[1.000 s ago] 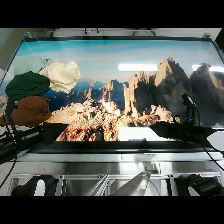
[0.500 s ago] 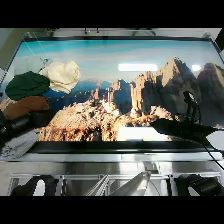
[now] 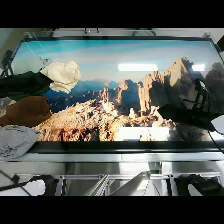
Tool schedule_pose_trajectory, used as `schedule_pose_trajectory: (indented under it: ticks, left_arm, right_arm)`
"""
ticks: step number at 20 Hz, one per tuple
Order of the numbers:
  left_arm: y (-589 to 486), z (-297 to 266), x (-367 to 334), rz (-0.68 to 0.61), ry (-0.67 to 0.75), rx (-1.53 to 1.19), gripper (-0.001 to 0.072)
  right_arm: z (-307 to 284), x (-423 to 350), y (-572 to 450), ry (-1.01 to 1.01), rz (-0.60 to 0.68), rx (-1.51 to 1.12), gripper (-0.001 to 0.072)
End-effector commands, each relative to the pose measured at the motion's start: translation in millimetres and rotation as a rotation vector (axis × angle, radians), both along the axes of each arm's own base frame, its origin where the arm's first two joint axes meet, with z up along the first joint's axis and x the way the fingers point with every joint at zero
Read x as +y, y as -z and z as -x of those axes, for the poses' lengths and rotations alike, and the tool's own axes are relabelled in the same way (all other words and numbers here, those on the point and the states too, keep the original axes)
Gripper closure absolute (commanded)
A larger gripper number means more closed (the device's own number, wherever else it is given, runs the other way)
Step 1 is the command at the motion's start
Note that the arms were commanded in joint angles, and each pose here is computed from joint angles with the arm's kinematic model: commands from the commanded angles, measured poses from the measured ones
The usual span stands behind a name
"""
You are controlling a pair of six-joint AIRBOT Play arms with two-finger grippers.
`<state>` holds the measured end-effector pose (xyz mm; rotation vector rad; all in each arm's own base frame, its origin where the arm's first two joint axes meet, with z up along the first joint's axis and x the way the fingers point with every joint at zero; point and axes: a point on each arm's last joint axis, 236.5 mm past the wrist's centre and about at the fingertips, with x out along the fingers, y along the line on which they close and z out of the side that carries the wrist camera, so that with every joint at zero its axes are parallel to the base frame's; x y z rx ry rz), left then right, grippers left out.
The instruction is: Fold the shirts.
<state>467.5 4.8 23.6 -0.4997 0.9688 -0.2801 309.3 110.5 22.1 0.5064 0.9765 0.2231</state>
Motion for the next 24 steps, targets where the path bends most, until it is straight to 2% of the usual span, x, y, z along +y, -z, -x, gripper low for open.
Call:
schedule_pose_trajectory:
  ticks: [1,6,10,11,12,13,14,17,22,23,24]
  left_arm:
    - [70,-38,5,0.036,0.011,0.128,-0.0005]
    - [126,-49,8,-0.057,0.038,0.26,-0.0005]
    - [137,-65,-16,-0.041,0.087,0.261,-0.0004]
    - [137,-70,-20,-0.04,0.096,0.258,0.0017]
    - [132,-73,-23,-0.04,0.106,0.251,0.0146]
    - [126,-76,-23,-0.04,0.113,0.241,0.0367]
    - [115,-77,-26,-0.037,0.136,0.236,0.0697]
    - [69,-71,-39,-0.022,0.234,0.227,0.0704]
    - [-26,-30,-112,0.129,0.431,0.236,0.0707]
    - [-38,-16,-124,0.122,0.453,0.259,0.0707]
    - [-53,-1,-139,0.121,0.479,0.271,0.0708]
  right_arm:
    - [-11,-18,15,0.053,0.008,0.047,0.0334]
    - [-11,-18,32,0.053,0.01,0.1,0.0351]
    - [-11,-18,32,0.054,0.011,0.1,0.0351]
    - [-11,-18,32,0.054,0.011,0.1,0.0351]
    - [-11,-18,32,0.054,0.011,0.101,0.0351]
    - [-10,-18,32,0.052,0.011,0.103,0.0351]
    - [-11,-18,32,0.053,0.01,0.102,0.0351]
    - [-11,-18,32,0.055,0.01,0.1,0.0352]
    - [-1,-14,36,0.016,0.015,0.136,0.0353]
    - [8,-11,39,-0.019,0.02,0.168,0.0407]
    - [19,-8,43,-0.05,0.021,0.205,0.0564]
